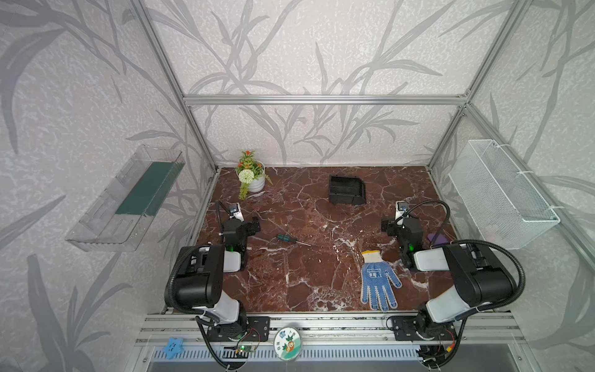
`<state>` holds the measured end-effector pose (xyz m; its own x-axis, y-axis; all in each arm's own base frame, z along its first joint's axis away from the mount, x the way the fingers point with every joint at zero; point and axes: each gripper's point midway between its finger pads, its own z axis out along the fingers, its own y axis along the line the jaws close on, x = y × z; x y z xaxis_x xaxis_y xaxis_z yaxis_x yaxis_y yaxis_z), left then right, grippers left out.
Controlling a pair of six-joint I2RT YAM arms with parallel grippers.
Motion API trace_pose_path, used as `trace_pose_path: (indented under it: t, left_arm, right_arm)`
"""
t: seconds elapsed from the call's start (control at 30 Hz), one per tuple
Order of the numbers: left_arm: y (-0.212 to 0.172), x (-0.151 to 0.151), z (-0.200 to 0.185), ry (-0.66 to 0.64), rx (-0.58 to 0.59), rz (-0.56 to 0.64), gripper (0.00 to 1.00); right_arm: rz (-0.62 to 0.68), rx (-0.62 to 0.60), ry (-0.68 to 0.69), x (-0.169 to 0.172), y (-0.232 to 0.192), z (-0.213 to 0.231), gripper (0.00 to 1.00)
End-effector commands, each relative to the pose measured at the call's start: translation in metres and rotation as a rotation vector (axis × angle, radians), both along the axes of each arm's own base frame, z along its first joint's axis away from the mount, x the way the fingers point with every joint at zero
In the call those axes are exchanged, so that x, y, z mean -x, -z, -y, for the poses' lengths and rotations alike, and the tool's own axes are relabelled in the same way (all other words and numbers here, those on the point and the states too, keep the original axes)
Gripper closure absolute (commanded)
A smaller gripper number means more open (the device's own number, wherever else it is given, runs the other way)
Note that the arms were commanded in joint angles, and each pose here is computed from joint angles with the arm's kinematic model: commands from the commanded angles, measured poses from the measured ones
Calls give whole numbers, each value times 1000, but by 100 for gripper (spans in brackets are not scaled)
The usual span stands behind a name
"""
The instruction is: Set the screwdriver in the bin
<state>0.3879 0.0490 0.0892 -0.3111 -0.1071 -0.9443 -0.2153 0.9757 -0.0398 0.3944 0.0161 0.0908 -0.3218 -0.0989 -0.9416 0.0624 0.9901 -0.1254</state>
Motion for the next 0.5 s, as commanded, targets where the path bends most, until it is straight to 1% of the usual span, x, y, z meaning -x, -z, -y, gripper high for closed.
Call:
trace_pose_path:
  t: [0.0,0.47]
  left_arm:
    - [-7,-5,1,7,-24,19,1]
    - [-7,-5,1,6,-25,20,1]
  right_arm:
    - [23,-1,-2,-1,-4,0,1]
    - [22,0,-3,-1,-4,0,1]
